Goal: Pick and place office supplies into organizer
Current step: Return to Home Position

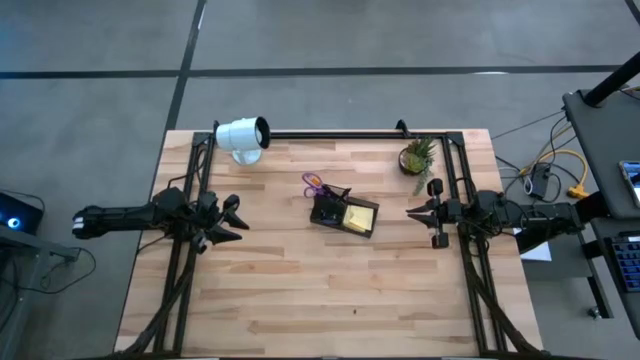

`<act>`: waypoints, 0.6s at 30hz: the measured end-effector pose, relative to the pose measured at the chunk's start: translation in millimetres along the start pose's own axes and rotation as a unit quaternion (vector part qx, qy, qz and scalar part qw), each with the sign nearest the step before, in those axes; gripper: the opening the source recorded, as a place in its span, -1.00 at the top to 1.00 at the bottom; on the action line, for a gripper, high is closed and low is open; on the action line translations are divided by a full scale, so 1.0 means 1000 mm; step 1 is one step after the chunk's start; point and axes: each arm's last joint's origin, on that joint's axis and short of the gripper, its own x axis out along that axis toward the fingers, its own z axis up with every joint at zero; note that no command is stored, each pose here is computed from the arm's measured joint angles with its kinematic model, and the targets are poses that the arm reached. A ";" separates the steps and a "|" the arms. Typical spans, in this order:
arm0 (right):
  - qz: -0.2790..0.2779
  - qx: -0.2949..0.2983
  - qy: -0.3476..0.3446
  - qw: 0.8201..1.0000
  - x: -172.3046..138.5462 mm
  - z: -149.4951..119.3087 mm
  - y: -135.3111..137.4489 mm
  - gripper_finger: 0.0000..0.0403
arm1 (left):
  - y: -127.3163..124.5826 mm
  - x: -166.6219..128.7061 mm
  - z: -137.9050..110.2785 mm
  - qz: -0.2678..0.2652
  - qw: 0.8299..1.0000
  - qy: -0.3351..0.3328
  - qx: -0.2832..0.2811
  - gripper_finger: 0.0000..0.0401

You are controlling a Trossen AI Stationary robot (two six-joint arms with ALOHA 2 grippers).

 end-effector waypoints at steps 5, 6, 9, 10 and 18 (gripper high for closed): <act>0.000 0.000 0.000 1.000 0.000 0.000 0.000 0.89 | 0.000 0.000 0.000 0.000 1.000 0.000 0.000 0.24; 0.000 0.000 0.000 1.000 0.000 0.000 0.000 0.89 | 0.000 0.000 0.000 0.000 1.000 0.000 0.000 0.24; 0.000 0.000 0.000 1.000 0.000 0.000 0.000 0.89 | 0.000 0.000 0.000 0.000 1.000 0.000 0.000 0.24; 0.000 0.000 0.000 1.000 0.000 0.000 0.000 0.89 | 0.000 0.000 0.000 0.000 1.000 0.000 0.000 0.24; 0.000 0.000 0.000 1.000 0.000 0.000 0.000 0.89 | 0.000 0.000 0.000 0.002 1.000 -0.001 0.000 0.24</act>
